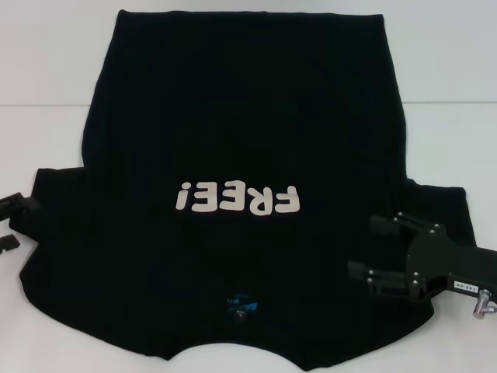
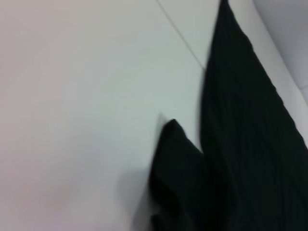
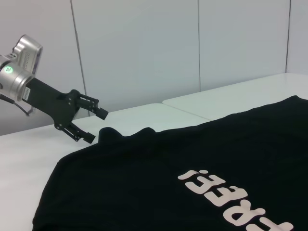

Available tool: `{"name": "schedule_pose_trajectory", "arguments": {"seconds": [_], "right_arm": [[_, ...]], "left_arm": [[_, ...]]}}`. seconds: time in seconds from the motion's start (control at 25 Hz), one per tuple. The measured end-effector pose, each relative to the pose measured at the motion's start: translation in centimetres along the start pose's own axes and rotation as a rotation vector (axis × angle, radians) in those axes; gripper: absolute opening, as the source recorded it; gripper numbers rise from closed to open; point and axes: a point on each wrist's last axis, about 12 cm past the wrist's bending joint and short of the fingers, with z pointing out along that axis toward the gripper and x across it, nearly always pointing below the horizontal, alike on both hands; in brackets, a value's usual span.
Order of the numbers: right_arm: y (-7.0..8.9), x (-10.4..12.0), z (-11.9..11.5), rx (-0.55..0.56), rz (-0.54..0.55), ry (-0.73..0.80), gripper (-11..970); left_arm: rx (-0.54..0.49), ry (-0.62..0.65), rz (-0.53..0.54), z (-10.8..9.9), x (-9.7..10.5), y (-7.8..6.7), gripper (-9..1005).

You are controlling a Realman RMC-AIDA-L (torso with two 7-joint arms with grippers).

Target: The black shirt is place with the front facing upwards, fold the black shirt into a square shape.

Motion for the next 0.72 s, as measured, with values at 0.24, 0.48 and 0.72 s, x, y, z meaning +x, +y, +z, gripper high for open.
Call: {"name": "schedule_pose_trajectory", "arguments": {"seconds": [0.24, 0.48, 0.72], "right_arm": [[0.0, 0.0, 0.0, -0.003, 0.0, 0.002, 941], [0.1, 0.0, 0.0, -0.004, 0.0, 0.001, 941], [0.1, 0.0, 0.0, -0.005, 0.0, 0.001, 942]], "left_arm": [[-0.036, -0.032, -0.015, 0.9, -0.1, 0.4, 854], [-0.053, -0.038, -0.001, 1.7, -0.2, 0.1, 832], [-0.057, -0.037, 0.022, 2.7, -0.5, -0.6, 810]]}}
